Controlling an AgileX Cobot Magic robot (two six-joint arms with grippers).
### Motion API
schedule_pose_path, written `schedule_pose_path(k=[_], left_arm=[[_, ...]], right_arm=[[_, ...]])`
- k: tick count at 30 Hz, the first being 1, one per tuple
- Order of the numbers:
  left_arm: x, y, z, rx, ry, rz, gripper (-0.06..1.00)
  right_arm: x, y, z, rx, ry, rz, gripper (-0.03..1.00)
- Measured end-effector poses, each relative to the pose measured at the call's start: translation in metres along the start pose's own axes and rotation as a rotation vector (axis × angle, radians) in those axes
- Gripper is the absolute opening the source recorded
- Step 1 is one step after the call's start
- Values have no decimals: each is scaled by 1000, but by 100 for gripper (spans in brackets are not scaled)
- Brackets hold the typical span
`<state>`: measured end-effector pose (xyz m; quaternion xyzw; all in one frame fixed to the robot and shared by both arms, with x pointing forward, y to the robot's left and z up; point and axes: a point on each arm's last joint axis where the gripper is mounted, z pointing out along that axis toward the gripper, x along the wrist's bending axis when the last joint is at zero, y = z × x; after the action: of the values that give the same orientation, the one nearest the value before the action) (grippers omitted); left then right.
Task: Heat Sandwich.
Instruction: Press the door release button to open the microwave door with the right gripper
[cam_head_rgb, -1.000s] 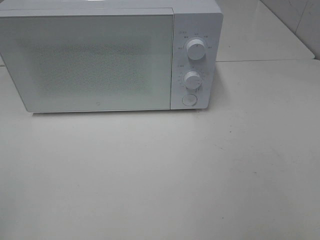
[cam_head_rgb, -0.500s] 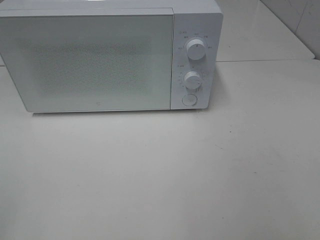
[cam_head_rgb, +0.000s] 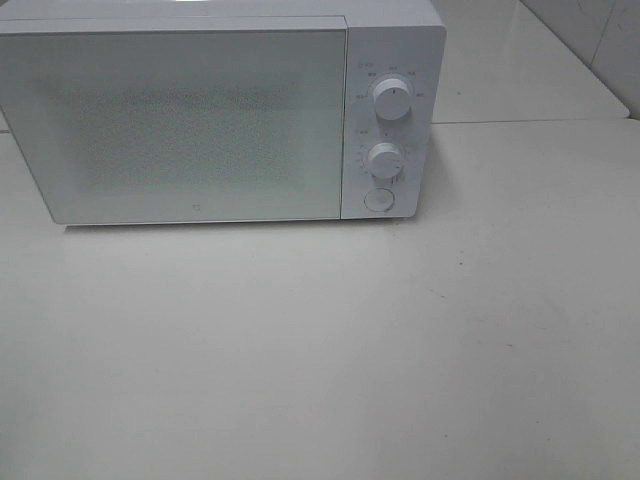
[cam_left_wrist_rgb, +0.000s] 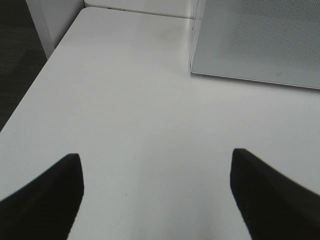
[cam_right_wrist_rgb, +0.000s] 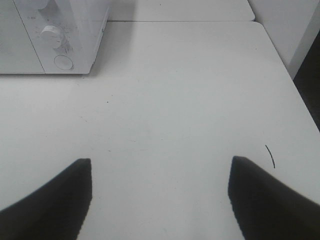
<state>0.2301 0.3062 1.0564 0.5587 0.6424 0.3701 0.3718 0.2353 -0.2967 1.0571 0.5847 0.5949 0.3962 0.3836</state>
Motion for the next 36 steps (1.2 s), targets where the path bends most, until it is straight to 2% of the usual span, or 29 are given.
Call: schedule_pose_path(k=[15,19,20,21,24,25,26,30,36], left_arm=[[0,0,0,0,0,0,76],[0,0,0,0,0,0,76],[0,0,0,0,0,0,76],[0,0,0,0,0,0,76],[0,0,0,0,0,0,76],[0,0,0,0,0,0,76],[0,0,0,0,0,0,76],[0,0,0,0,0,0,76],[0,0,0,0,0,0,76]], right_arm=[[-1,4,-2,-26,-11,-7,73],[-4,21,-6,-203,-48,-35,73],[-4,21,-6,-203,-48,-35,73],[-5,28,-7,-300,-68,-55,73],[-6,34,-3,-407,-78,-73,73],[-6,34,-3,-407,-78,-73,73],[-5,35,1,-462,-79,-81,73],[-5,31,14,-510,-73,-87,73],[-5,30,32,-502,-65,-90,73]])
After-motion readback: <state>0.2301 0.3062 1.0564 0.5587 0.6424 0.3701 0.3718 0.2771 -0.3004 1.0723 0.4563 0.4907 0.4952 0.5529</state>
